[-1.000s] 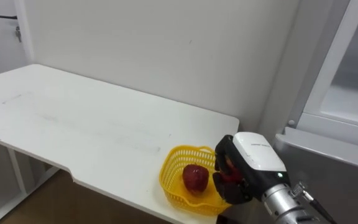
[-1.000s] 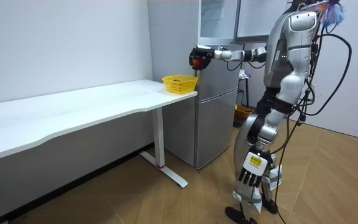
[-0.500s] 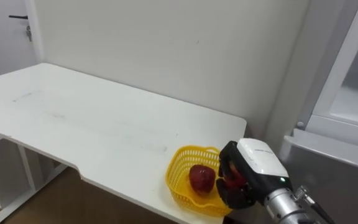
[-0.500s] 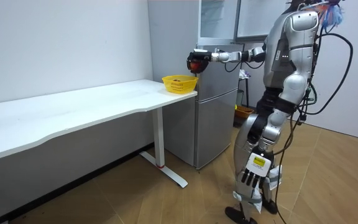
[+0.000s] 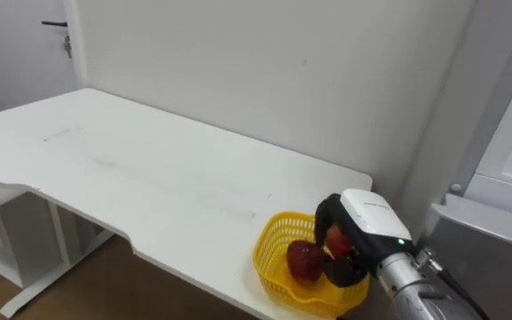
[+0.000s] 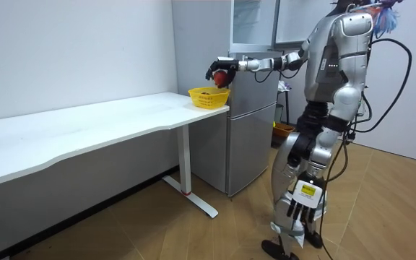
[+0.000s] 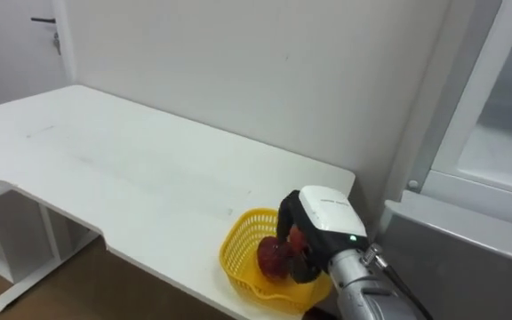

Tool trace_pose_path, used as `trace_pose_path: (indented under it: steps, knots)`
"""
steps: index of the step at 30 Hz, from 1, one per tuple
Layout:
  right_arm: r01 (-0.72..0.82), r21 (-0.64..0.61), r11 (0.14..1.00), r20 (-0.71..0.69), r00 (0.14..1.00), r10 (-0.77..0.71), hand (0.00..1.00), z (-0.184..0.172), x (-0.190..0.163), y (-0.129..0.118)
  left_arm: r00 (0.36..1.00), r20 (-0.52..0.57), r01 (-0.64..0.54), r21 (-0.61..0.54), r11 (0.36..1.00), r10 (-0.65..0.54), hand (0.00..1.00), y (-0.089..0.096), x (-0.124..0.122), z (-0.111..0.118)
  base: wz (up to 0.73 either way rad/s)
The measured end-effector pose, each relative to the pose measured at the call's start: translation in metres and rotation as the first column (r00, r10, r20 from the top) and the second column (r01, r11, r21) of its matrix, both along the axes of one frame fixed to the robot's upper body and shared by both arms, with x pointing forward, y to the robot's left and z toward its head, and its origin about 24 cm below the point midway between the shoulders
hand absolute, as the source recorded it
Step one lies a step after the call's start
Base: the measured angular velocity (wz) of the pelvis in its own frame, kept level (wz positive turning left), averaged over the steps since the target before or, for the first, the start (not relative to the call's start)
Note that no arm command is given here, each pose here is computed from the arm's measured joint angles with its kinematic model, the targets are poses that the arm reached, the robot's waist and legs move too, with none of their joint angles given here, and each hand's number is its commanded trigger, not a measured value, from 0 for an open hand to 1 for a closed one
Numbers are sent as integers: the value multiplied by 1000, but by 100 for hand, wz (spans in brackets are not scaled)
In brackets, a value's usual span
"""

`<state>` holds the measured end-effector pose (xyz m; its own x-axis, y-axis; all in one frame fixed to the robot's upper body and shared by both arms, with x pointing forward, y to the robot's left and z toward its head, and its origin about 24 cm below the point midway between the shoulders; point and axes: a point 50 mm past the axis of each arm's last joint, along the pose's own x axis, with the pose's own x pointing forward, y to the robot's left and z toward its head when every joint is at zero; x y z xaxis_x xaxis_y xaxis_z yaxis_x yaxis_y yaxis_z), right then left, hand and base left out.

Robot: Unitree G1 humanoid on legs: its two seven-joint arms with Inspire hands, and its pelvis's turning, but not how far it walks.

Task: Retrieve from the upper fridge

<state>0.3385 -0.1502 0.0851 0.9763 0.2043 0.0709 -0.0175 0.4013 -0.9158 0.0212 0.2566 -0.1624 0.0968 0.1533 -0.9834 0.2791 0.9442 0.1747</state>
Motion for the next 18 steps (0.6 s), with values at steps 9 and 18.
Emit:
trace_pose_path:
  steps: [9,18]
  knots:
    - [15,9,1000,21,1000,-15,0,7,9,0,1000,-7,-2,1,1000,2,0,0,0,0,3]
    - [19,8,1000,9,1000,-19,0,3,9,1,1000,6,0,12,1000,0,0,0,4,0,0]
